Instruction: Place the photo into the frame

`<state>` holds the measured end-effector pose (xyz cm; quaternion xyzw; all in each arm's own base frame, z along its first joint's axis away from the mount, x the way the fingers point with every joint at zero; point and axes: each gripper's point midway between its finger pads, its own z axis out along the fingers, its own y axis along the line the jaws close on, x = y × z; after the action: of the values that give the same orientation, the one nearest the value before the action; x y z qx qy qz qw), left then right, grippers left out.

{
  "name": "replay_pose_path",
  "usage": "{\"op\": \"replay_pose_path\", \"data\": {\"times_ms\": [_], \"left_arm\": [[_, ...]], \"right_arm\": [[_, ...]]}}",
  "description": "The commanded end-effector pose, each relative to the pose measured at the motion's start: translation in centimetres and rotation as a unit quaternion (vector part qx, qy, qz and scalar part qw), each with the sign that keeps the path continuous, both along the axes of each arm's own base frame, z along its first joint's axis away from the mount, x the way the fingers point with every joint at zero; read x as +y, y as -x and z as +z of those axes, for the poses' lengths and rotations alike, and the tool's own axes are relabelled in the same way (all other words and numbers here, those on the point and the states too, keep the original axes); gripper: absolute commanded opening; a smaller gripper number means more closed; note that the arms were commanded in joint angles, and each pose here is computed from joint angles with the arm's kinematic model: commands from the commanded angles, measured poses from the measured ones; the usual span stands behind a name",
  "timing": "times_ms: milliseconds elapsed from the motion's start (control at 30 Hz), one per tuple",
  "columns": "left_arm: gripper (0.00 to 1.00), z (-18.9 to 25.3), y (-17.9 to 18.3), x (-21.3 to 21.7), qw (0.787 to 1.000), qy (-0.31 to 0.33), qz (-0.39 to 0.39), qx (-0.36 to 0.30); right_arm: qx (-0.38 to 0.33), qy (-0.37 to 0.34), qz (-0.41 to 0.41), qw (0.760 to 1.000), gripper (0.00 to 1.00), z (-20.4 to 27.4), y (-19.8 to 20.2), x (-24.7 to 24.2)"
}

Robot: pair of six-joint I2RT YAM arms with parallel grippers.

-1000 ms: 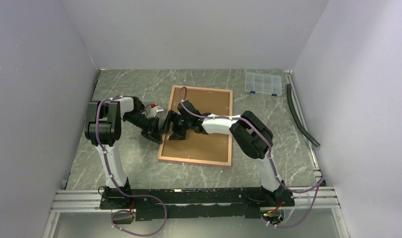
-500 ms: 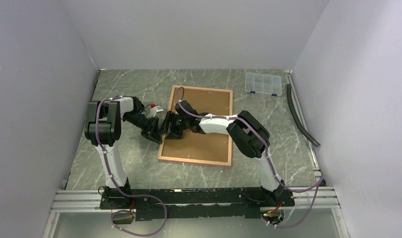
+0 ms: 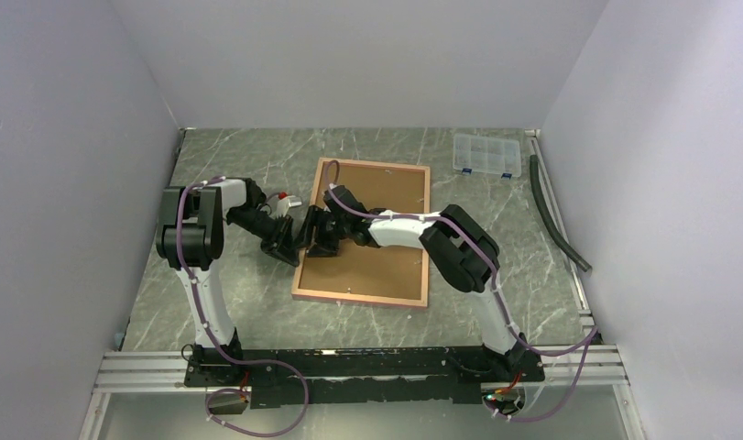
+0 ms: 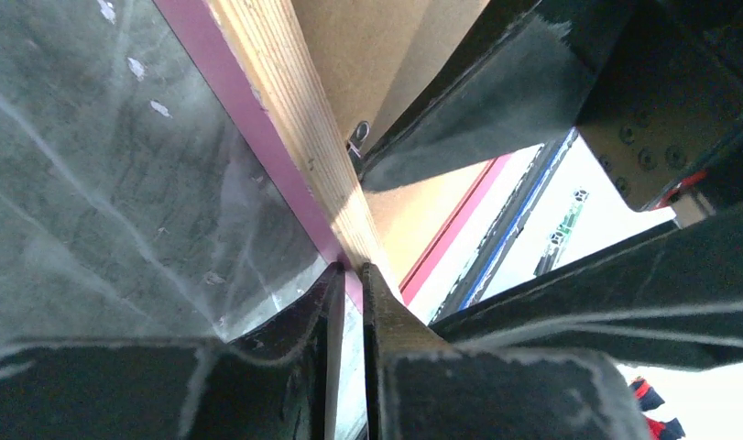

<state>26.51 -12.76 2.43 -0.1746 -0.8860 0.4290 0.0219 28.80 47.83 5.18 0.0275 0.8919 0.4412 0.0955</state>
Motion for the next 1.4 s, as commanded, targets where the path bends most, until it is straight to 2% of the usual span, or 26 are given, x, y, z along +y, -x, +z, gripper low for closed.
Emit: {"op": "replay_pose_path", "data": {"times_ms": [0, 233, 400, 500, 600, 733, 867, 1033, 1167, 1267, 1367], "left_arm": [[0.17, 0.8, -0.8, 0.2, 1.000, 0.015, -0.012, -0.024], [0.24, 2.9, -2.1, 1.2, 0.998, 0.031, -0.002, -0.053], [0.28, 1.5, -2.2, 2.0, 0.997, -0.004, -0.014, -0.072], [0.28, 0.4, -1.9, 2.1, 0.997, -0.023, -0.024, -0.076], [0.28, 0.2, -1.6, 2.0, 0.997, -0.021, -0.022, -0.075], [0.29, 1.0, -1.0, 0.4, 0.997, 0.006, -0.031, -0.072], [0.28, 0.4, 0.0, -0.6, 0.995, -0.008, -0.059, -0.078], [0.28, -0.4, 0.9, -0.9, 0.992, -0.032, -0.088, -0.089], [0.28, -0.6, 1.3, -0.8, 0.990, -0.039, -0.101, -0.094], [0.27, -0.6, 1.6, -0.9, 0.988, -0.044, -0.107, -0.099], [0.27, -0.7, 1.9, -1.1, 0.987, -0.049, -0.115, -0.099]], "right_arm": [[-0.061, -0.024, -0.003, 0.998, 0.62, 5.2, -1.1, -2.2], [-0.067, -0.014, -0.025, 0.997, 0.66, 6.3, 0.1, -7.6], [-0.069, 0.020, -0.080, 0.994, 0.69, 6.0, -0.8, -14.1], [-0.073, 0.011, -0.117, 0.990, 0.71, 6.4, -1.1, -17.5], [-0.073, 0.027, -0.123, 0.989, 0.71, 5.9, -0.7, -17.7], [-0.061, 0.030, -0.096, 0.993, 0.70, 5.0, -0.1, -14.5], [-0.058, 0.047, -0.111, 0.991, 0.69, 4.7, -1.5, -14.8], [-0.110, 0.108, -0.211, 0.965, 0.82, 7.3, -6.4, -23.8], [-0.146, 0.218, -0.286, 0.922, 0.94, 7.8, -9.5, -32.8], [-0.136, 0.248, -0.303, 0.910, 0.97, 6.4, -10.4, -36.0], [-0.119, 0.244, -0.308, 0.912, 0.98, 4.5, -11.2, -36.9]]}}
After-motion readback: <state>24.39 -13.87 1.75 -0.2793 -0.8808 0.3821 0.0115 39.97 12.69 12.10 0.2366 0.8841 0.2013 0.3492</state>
